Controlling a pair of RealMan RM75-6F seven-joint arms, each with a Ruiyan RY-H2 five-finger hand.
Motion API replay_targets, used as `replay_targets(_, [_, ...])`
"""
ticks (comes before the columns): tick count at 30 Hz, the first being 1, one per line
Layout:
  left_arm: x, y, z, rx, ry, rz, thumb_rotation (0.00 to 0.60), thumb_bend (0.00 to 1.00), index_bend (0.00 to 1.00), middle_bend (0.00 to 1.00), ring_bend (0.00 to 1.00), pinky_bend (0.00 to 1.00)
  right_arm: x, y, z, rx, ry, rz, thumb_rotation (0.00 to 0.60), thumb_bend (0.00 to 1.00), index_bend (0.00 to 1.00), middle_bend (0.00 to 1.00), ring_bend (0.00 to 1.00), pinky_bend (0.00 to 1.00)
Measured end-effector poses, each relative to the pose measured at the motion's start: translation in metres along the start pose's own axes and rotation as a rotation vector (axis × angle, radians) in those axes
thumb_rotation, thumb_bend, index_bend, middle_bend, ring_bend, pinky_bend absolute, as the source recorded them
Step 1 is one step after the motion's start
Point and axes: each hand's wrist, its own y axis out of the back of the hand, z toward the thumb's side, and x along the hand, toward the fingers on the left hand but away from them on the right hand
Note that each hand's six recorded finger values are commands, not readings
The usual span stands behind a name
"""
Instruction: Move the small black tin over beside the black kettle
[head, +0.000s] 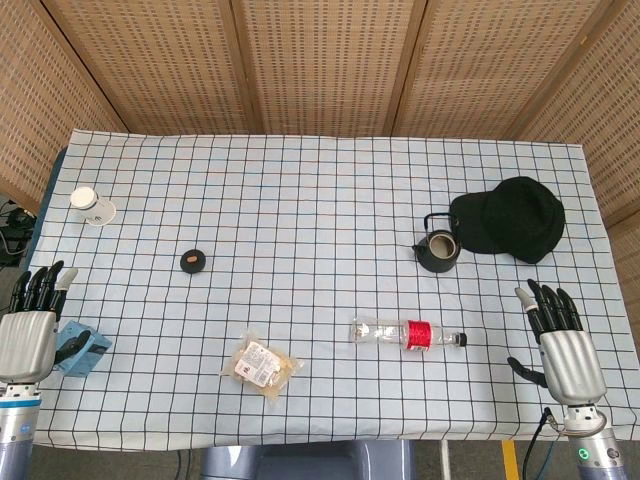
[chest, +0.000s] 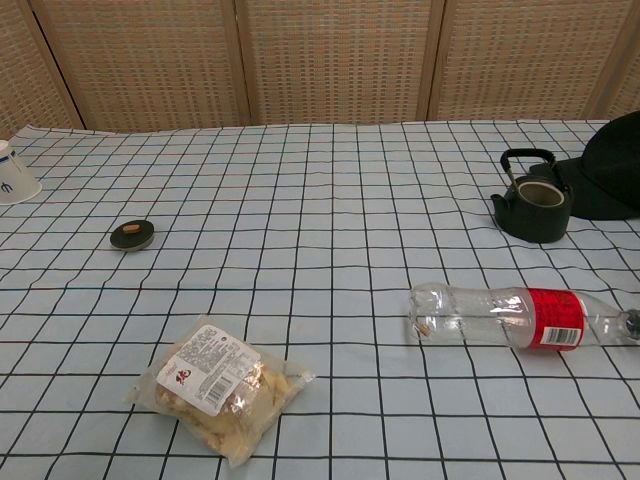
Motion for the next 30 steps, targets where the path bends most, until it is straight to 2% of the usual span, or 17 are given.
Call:
replay_targets(19, [0.001, 0.000, -0.001, -0.017, 0.004, -0.014, 0.600, 0.20, 0.00, 0.00, 0.00, 0.00, 0.002, 0.002, 0.002, -0.010, 0.004, 0.000, 0.600, 0.21, 0.00, 0.00, 0.00, 0.00])
replay_targets(25, [0.015, -0.002, 0.002, -0.023, 0.000, -0.034, 0.600, 0.20, 0.05, 0.00, 0.00, 0.00, 0.001, 0.003, -0.002, -0.020, -0.008, 0.002, 0.600, 0.21, 0.00, 0.00, 0.00, 0.00])
replay_targets(30, [0.040, -0.002, 0.009, 0.000, -0.017, -0.062, 0.600, 0.22, 0.10, 0.00, 0.00, 0.00, -0.001, 0.002, -0.004, -0.020, -0.008, 0.011, 0.600, 0.20, 0.00, 0.00, 0.00, 0.00])
